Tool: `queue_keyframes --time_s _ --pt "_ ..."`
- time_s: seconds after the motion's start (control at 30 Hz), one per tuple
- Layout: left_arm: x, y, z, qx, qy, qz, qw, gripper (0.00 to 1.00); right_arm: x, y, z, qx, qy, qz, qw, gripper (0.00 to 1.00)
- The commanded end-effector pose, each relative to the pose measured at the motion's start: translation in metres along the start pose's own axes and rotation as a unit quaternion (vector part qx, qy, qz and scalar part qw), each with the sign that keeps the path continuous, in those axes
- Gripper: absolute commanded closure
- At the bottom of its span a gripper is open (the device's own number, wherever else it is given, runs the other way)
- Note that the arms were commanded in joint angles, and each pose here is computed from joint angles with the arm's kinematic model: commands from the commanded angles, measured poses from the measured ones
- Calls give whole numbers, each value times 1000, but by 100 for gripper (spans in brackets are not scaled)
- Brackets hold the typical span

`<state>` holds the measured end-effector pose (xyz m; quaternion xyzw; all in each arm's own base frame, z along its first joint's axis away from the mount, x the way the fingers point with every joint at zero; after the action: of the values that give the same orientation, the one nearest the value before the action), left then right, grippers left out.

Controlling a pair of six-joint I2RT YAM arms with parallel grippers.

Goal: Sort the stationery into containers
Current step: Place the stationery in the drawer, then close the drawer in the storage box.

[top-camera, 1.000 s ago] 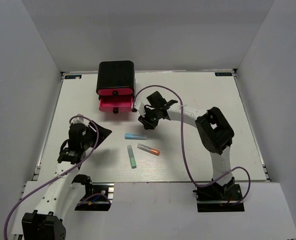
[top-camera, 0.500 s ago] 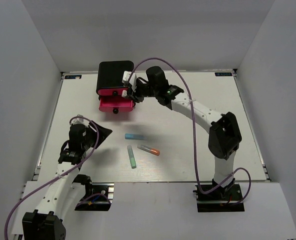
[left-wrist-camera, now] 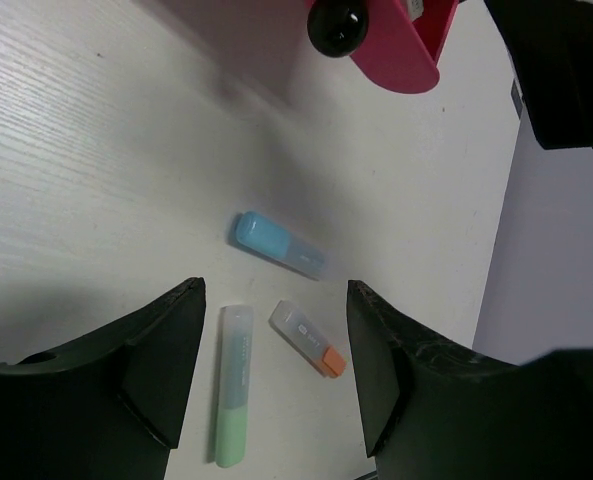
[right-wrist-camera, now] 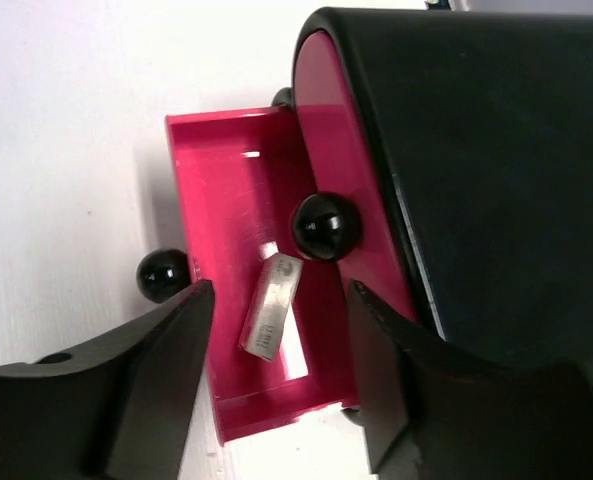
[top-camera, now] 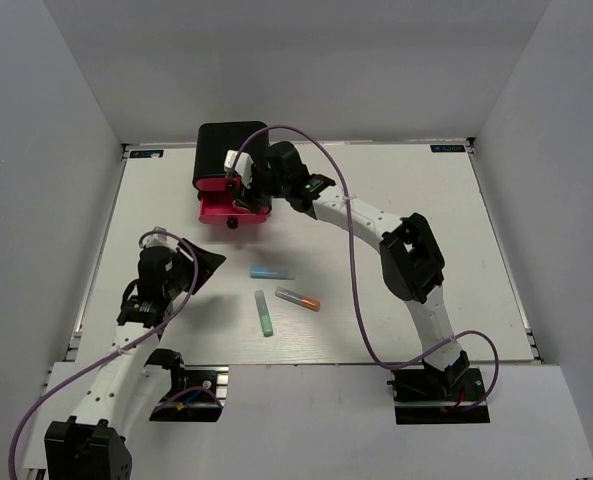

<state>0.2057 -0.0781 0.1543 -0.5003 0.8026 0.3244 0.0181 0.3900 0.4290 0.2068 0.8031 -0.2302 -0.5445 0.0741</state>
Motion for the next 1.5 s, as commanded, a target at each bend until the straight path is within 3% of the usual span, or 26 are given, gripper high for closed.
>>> queue_keyframes --time_s 0.0,0.13,0.2,0.23,0.27,0.3,0.37,0.5,0.57,0.8,1.0,1.17,1.47 --pt "-2 -6 -3 17 1 -1 1000 32 -28 13 -15 33 24 -27 999 36" --pt "-8 -21 -9 34 12 -10 999 38 -49 30 -21 48 24 -44 998 32" --pt "-11 -35 -8 27 13 -7 1000 56 -67 53 -29 66 20 -60 996 38" --pt "-16 -40 -14 38 15 -13 999 62 -72 58 -27 69 18 -61 996 63" --pt "-16 -46 -15 38 16 -7 999 67 -58 59 -23 84 12 -43 995 79" --pt "-18 -57 -14 25 19 1 999 73 -75 82 -30 117 7 -53 992 88" --pt "-24 -69 -16 19 20 -2 1000 75 -59 91 -20 124 0 -41 991 100" --pt "-39 -99 -25 4 23 -5 1000 77 -28 124 6 126 -21 -5 992 100" --pt "-40 -115 -20 -12 27 4 1000 77 -34 146 4 148 -23 -11 989 100" --pt "-60 -150 -36 -22 42 -2 999 74 -2 180 21 167 -42 22 985 100" --pt "-66 -162 -40 -28 59 -7 998 64 4 197 24 175 -44 27 983 100" --pt "-79 -168 -58 -17 61 -18 998 49 9 204 28 172 -48 32 983 100" --pt "-90 -175 -72 -16 60 -24 998 38 15 209 34 167 -47 36 984 100"
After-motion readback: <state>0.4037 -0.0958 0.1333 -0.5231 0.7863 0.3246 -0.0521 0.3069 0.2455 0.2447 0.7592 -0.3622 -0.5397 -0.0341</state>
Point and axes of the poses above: each gripper's point midway between its finger pads, its own y axis back along the fingers, its own z axis along the line the jaws close on, x = y × z, the point moved 6 cm from there along y, back along the fingers, and after that the axes turned 6 degrees about y, right-handed, at the moved point
